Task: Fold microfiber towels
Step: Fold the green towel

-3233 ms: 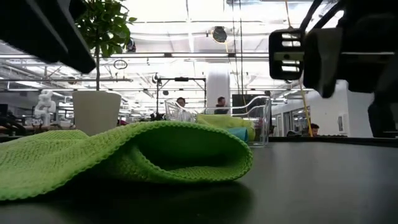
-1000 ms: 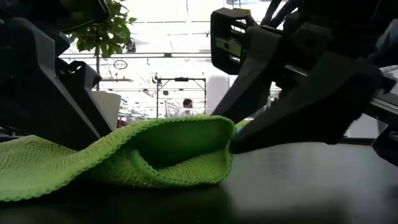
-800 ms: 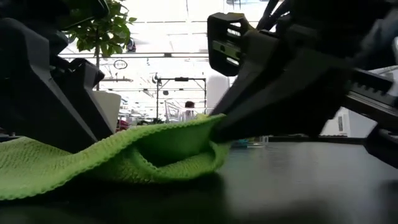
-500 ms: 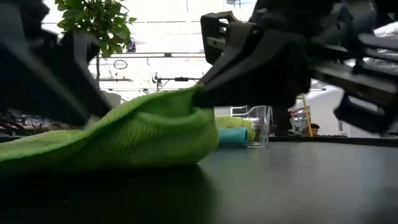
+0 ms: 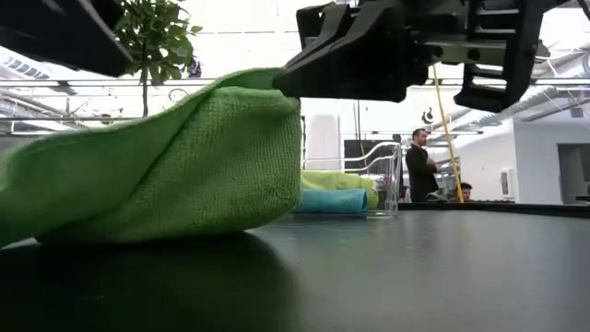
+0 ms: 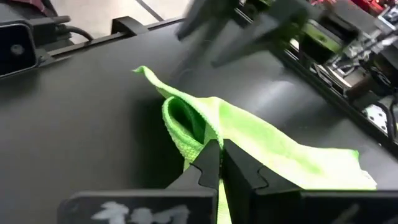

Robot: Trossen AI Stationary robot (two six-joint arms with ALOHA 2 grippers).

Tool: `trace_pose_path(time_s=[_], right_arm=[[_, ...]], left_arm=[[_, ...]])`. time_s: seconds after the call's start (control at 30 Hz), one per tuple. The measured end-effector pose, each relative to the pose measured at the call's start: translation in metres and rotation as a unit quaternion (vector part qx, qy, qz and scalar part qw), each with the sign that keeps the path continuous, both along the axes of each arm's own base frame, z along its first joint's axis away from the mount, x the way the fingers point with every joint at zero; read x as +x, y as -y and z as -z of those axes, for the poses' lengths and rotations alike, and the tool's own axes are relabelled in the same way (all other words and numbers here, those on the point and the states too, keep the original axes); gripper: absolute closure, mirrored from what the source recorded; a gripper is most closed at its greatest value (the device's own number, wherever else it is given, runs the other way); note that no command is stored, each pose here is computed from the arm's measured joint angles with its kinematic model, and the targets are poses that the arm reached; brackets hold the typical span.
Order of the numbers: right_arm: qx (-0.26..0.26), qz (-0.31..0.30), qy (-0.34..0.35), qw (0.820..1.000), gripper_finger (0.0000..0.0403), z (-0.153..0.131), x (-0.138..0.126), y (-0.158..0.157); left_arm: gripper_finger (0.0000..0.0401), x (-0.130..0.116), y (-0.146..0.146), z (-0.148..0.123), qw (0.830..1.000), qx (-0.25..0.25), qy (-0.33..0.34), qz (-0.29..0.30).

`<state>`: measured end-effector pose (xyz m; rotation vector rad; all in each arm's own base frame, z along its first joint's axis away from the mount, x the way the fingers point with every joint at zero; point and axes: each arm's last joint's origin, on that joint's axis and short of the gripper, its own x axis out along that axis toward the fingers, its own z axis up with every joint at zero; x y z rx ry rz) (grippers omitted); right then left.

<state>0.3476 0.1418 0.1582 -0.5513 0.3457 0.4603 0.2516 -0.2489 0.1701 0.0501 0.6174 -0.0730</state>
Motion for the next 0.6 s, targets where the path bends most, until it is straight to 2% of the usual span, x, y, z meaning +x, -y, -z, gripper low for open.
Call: trace_pose_path(time_s=[0.2, 0.4, 0.6], right_arm=[[0.008, 0.015, -0.002, 1.000, 0.0403, -0.006, 0.001, 0.008], [0.045, 0.036, 0.031, 0.998, 0.0403, -0.028, 0.001, 0.017], [0.075, 0.049, 0.061, 0.994, 0.0403, -0.056, -0.004, 0.026]], left_arm=[[0.0152, -0.014, 0.012, -0.001, 1.000, 0.011, 0.020, -0.006], [0.0090, -0.016, 0.012, 0.002, 0.997, 0.008, 0.046, -0.062], [0.0089, -0.007, 0.013, 0.035, 0.995, 0.031, 0.033, -0.089]])
